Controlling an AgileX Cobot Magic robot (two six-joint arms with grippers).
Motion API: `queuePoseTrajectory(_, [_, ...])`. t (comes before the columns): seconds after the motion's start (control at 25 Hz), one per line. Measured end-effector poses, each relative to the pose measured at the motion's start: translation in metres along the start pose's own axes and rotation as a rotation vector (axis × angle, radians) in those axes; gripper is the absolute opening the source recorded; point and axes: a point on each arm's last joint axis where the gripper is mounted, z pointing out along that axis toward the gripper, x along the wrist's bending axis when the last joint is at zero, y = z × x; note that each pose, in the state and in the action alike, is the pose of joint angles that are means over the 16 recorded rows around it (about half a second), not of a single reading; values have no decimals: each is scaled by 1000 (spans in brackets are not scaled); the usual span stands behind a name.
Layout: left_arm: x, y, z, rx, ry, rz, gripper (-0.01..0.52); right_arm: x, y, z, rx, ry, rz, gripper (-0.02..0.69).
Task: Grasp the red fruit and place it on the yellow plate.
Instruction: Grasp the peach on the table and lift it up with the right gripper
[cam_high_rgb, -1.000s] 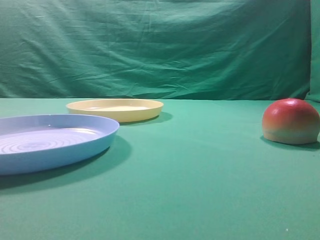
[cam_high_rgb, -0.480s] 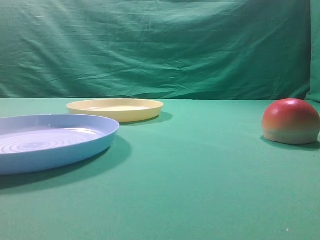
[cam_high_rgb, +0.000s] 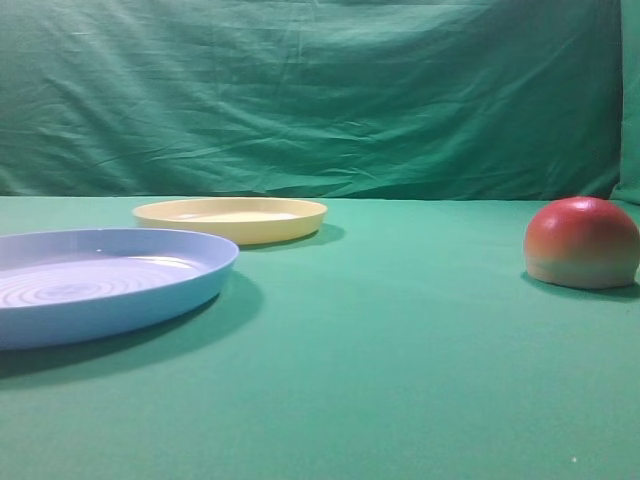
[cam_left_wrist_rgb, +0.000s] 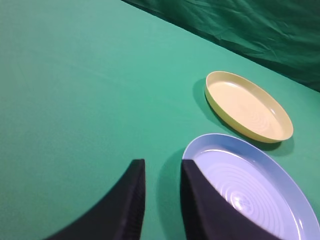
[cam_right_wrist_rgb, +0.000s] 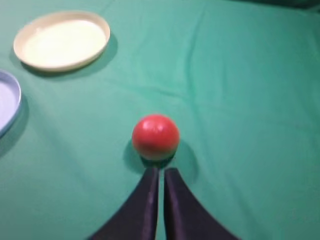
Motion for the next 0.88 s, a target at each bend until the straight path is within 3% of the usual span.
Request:
queuePoseTrajectory(0.32, [0, 0, 0, 0, 0, 0, 157, -4, 12, 30, 267, 23, -16, 0])
queuePoseTrajectory(0.88, [0, 0, 0, 0, 0, 0, 157, 7, 46, 91, 443, 74, -182, 15])
